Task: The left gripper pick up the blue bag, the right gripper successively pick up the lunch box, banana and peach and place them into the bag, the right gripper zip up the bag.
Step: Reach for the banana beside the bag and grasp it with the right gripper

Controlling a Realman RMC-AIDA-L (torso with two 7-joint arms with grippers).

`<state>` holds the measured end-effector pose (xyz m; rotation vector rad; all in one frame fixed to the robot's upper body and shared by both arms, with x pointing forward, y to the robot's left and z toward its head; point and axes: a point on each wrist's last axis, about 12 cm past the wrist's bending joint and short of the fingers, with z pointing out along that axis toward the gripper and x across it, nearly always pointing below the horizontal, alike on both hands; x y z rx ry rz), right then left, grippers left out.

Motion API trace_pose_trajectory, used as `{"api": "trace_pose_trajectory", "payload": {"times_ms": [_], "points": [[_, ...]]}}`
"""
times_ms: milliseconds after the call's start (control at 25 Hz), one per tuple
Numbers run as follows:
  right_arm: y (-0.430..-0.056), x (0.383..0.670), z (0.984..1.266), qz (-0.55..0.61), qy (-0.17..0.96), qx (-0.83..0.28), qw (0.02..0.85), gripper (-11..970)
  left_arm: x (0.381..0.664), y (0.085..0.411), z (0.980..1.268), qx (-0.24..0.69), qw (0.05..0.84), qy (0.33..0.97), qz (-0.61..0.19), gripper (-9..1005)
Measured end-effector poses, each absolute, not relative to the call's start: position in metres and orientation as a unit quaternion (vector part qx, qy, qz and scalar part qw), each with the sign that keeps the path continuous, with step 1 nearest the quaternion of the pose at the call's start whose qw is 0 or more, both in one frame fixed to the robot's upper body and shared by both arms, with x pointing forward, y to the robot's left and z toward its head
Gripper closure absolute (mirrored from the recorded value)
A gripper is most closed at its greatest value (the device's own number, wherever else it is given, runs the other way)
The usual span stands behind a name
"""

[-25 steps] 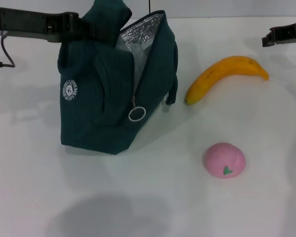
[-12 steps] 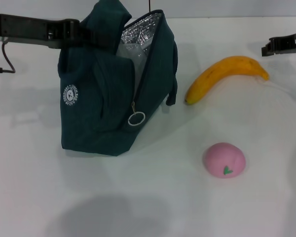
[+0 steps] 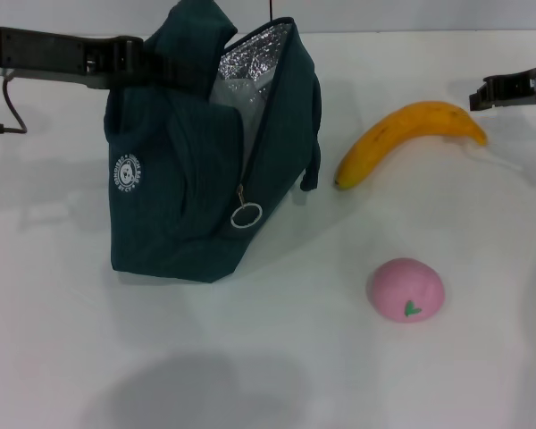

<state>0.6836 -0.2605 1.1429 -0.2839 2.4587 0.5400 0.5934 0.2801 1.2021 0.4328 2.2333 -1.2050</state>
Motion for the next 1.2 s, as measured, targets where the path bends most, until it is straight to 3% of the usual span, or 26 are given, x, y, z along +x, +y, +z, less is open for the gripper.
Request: {"api": "trace_pose_trajectory", "payload": {"times_ms": [680,1000,1200], "points": [[-0.266,0.676,1.146,0.234,0.919,-0.112,0.296,946,0.593,0.282,1.203,0.161,0.285,0.831,-0.450,961],[-0.276,0.676,1.174,0.229,0.916,-0.157,0.289,930,0.594,0.283,1.204,0.161,0.286,0.831,-0.450,961],[-0.284,0.678,1.190,0.220,0.920,-0.167,0.280,758,0.592,0.283,1.205,0.166,0.281,0.830,-0.452,961]]}}
